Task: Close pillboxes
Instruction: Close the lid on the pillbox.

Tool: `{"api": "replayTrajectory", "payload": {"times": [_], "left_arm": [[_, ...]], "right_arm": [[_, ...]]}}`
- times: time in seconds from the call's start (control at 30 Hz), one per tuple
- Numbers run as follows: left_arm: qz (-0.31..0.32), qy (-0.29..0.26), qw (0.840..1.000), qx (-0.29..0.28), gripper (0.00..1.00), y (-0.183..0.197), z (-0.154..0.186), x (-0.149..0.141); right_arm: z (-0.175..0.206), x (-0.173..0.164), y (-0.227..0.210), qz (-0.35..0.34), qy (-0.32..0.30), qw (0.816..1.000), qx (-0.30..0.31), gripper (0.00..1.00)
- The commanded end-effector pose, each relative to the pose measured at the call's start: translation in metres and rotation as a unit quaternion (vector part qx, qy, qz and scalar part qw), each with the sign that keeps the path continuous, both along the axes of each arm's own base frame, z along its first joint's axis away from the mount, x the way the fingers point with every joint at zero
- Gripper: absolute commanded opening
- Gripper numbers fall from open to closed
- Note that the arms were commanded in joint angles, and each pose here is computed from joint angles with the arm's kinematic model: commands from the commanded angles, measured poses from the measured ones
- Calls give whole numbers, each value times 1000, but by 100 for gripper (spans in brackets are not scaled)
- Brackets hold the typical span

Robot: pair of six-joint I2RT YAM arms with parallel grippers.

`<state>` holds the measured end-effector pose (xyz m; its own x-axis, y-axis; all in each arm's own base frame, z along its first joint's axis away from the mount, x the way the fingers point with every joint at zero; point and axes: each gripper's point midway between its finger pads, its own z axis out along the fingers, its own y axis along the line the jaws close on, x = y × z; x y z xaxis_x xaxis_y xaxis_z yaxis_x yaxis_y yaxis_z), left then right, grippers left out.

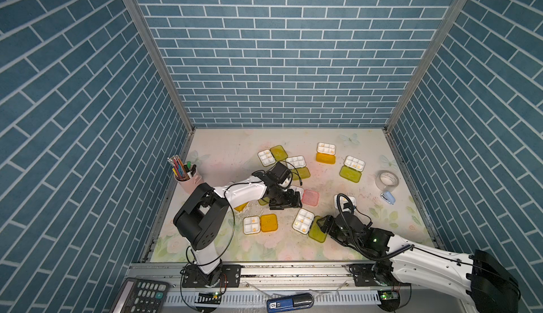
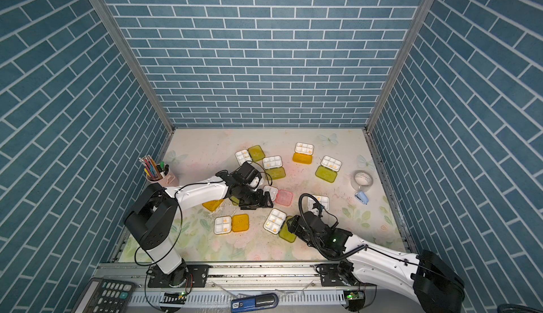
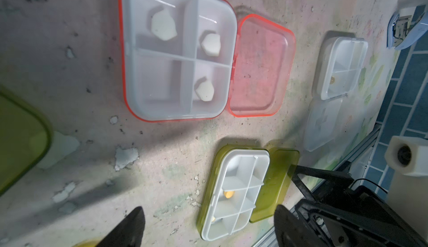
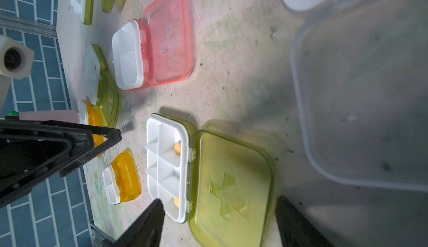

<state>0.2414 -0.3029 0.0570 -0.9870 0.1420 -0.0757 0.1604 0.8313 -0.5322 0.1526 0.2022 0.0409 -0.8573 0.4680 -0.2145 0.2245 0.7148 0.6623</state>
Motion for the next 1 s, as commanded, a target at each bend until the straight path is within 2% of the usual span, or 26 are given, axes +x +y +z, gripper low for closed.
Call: {"api": "replayTrajectory", "payload": {"times": [0.0, 0.17, 0.5, 0.77, 0.97], "left_arm": [[-7, 9, 1000, 13, 89, -2, -9, -5], [-17, 22, 999, 20, 89, -9, -20, -16], [-26, 32, 999, -12, 92, -22, -18, -21], [-40, 59, 997, -25, 93, -32, -24, -32], [-42, 53, 997, -31, 94, -34, -19, -30]], "right_arm": [[-8, 0, -10, -38, 21, 999, -1, 77], [-5, 2, -10, -48, 13, 998, 26, 77], [-3, 6, -5, -56, 9, 997, 54, 77], [4, 6, -1, -47, 0, 996, 82, 77], [12, 5, 2, -34, -6, 995, 97, 77]]}}
